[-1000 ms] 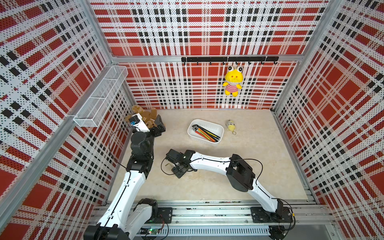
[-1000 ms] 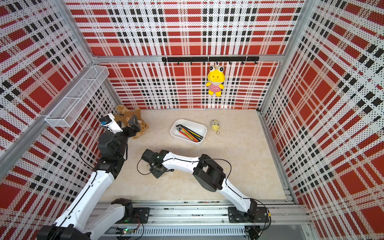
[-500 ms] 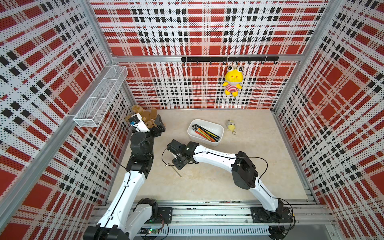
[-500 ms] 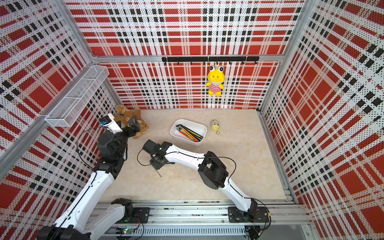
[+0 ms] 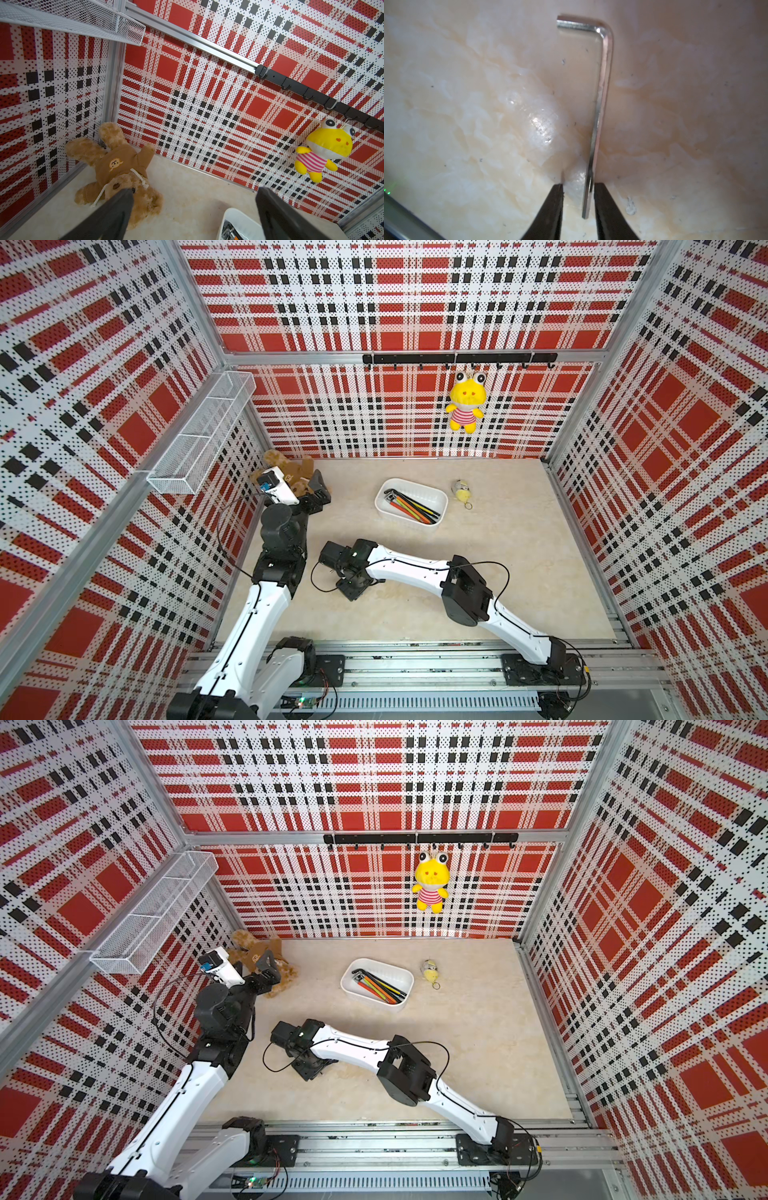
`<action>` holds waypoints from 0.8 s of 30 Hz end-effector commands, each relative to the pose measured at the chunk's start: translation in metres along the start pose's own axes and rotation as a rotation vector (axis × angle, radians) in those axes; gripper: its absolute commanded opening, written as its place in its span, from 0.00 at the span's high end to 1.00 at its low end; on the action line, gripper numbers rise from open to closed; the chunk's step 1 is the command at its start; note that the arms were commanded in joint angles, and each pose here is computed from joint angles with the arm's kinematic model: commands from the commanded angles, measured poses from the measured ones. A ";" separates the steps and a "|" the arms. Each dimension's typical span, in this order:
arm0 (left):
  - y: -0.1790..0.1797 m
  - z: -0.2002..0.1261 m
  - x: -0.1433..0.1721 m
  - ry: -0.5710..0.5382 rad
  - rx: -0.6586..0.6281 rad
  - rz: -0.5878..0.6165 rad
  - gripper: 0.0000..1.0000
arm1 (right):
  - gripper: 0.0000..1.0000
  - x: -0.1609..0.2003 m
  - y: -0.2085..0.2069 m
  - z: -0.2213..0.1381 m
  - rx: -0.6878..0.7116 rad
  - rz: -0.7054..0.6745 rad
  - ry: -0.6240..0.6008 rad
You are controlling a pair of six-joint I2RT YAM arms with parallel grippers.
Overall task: Put the hex key on the desktop into the storage box
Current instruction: Pick up the Allen key from the center of the board.
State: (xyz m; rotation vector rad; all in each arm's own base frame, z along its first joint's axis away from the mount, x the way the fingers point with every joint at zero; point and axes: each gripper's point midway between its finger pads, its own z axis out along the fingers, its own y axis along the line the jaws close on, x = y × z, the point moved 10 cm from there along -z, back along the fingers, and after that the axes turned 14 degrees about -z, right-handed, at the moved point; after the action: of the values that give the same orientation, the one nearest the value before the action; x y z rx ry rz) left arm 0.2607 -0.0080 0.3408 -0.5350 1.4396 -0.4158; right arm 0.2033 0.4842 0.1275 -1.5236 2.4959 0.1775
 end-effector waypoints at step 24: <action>0.000 -0.001 -0.006 -0.029 -0.004 -0.005 0.01 | 1.00 0.040 0.014 0.033 -0.018 0.026 0.271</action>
State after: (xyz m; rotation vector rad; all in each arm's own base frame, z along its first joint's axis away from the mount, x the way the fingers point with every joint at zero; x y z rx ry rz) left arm 0.2609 -0.0078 0.3407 -0.5357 1.4401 -0.4144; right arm 0.1947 0.4761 0.1192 -1.5292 2.6003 0.1132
